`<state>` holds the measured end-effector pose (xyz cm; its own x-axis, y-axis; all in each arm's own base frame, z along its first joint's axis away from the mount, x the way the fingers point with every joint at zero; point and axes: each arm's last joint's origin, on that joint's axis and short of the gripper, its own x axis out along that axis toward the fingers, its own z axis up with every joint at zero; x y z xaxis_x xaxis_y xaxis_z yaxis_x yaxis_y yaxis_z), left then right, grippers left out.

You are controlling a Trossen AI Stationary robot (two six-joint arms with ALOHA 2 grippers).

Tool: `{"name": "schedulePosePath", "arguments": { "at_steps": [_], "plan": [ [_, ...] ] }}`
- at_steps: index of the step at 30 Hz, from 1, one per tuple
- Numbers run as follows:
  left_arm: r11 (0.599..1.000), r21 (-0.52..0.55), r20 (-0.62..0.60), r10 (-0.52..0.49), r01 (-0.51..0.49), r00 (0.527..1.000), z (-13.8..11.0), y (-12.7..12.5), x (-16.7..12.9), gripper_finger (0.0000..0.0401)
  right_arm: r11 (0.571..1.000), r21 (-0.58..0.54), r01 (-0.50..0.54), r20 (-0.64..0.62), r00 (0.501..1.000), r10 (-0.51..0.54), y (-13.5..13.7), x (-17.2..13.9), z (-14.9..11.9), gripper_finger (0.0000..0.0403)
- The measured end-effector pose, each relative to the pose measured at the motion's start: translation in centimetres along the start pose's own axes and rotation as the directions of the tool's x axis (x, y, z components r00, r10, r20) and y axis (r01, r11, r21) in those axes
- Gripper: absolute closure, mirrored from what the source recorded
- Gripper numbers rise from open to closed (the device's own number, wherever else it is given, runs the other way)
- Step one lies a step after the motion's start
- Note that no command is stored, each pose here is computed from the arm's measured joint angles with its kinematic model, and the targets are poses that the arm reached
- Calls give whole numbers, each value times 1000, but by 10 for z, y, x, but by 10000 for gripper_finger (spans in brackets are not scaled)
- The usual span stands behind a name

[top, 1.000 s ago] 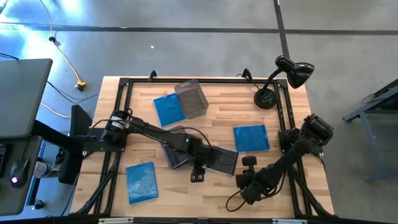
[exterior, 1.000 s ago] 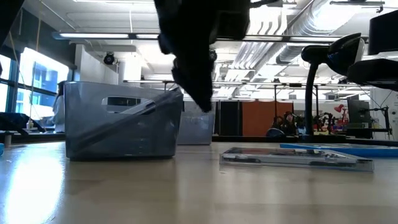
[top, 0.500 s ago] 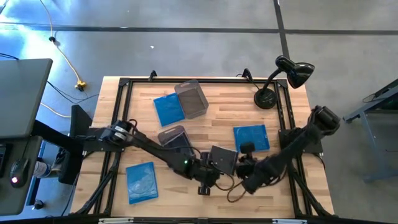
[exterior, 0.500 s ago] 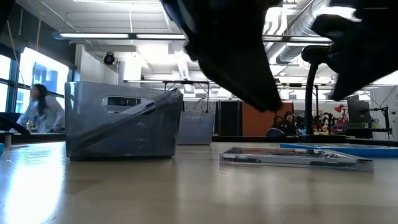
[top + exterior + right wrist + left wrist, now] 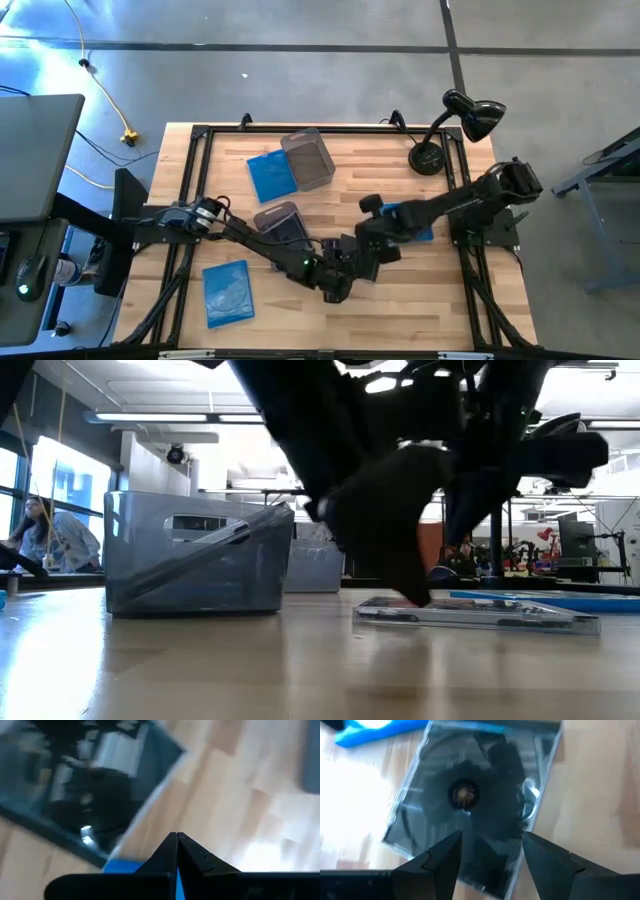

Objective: Pick & place jewel cases by type
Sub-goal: Put the black CD case into the bottom black bin

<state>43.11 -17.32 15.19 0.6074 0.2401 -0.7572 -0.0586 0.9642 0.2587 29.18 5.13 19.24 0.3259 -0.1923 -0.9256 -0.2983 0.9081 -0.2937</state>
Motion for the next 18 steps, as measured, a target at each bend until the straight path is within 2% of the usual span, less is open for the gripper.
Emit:
{"name": "schedulePosePath", "arguments": {
  "at_steps": [2, 6, 9, 15, 18],
  "plan": [
    [1000, 3, -28, 10, -10, 1000, -3, 1, 0, 195, 997, -26, -66, -1, 998, 66, -6, 4, -2, 403],
    [999, 9, -65, 51, -50, 997, -7, 2, -2, 195, 990, -113, -87, -14, 996, 86, -12, 11, -3, 403],
    [996, 11, -77, 84, -83, 993, -9, 4, -3, 195, 983, -129, -131, -29, 991, 128, -12, 21, -2, 403],
    [968, 78, -132, 249, -240, 960, -17, 17, -1, 195, 981, -138, -138, -94, 988, 126, -9, 36, -4, 403],
    [968, 31, -157, 249, -247, 956, -16, 21, -4, 196, 985, -148, -89, -147, 987, 67, -9, 42, -7, 403]
  ]
}}
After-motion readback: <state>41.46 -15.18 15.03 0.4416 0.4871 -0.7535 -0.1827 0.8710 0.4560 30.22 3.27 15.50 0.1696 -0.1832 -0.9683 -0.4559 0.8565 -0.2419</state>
